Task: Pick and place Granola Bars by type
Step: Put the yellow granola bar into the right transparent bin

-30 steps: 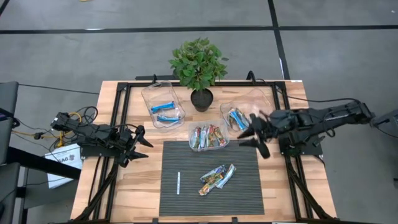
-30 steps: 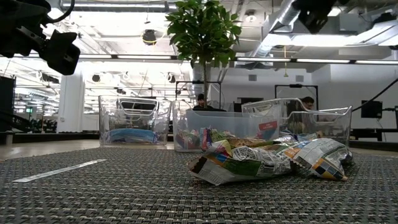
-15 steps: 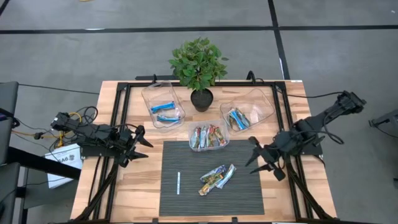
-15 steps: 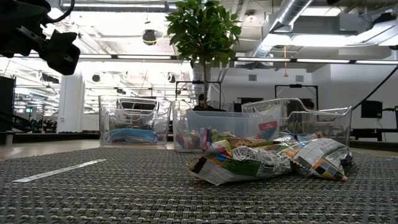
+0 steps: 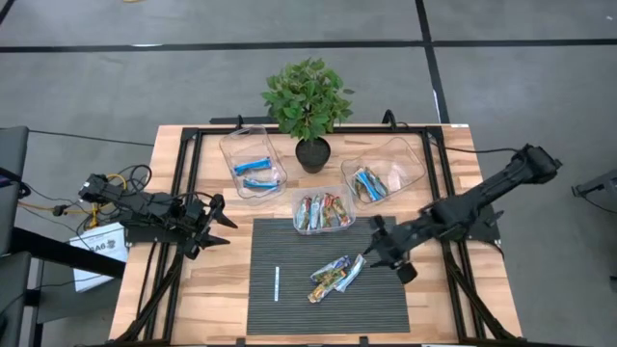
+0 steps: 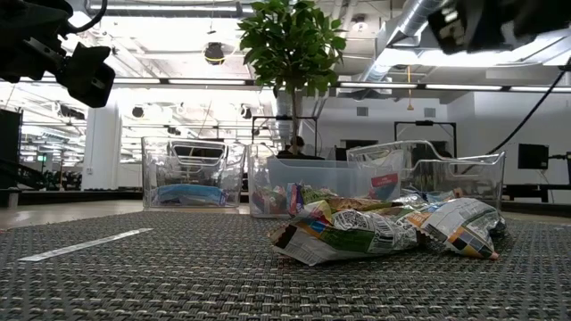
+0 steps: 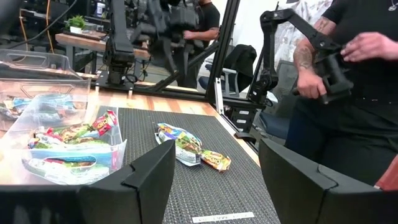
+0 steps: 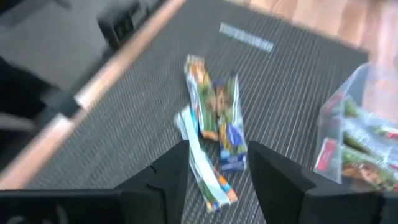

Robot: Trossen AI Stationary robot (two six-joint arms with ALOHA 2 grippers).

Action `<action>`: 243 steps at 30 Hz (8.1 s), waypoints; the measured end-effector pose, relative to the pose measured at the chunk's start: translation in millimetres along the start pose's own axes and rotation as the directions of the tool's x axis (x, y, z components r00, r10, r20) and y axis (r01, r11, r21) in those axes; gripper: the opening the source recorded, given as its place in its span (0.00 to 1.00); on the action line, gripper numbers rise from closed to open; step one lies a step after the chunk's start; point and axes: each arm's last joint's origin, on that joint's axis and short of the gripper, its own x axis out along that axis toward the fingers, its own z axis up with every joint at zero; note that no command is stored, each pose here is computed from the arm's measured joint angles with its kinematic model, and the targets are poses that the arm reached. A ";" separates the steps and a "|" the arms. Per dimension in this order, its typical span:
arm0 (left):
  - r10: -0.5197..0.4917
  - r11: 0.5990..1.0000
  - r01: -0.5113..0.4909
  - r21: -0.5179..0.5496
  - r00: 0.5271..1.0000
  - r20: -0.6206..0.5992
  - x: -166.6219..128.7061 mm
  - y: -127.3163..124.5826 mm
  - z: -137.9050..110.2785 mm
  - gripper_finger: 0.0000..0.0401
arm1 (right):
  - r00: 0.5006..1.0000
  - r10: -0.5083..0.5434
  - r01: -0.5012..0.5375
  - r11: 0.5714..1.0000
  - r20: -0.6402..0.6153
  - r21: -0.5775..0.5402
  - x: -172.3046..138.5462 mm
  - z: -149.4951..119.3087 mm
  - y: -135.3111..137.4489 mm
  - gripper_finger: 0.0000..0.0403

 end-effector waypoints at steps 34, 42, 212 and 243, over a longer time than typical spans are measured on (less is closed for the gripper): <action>0.000 1.000 0.000 -0.001 1.000 0.000 0.0 0.0 0.0 0.56 | 0.936 0.038 -0.117 0.972 -0.351 -0.206 125.4 -33.2 5.0 0.44; 0.000 1.000 0.000 0.000 1.000 -0.001 0.0 0.1 -0.1 0.56 | 0.935 0.038 -0.115 0.973 -0.354 -0.201 130.5 -33.7 4.4 0.38; 0.000 1.000 0.000 0.000 1.000 -0.001 0.0 0.0 -0.1 0.56 | 0.769 -0.242 0.626 0.098 -0.592 0.774 -63.5 -110.9 -177.0 0.37; 0.000 1.000 0.000 0.002 1.000 -0.001 0.0 0.0 -0.1 0.56 | 0.868 -0.333 -0.151 0.530 0.369 0.835 -88.3 7.9 -123.3 0.34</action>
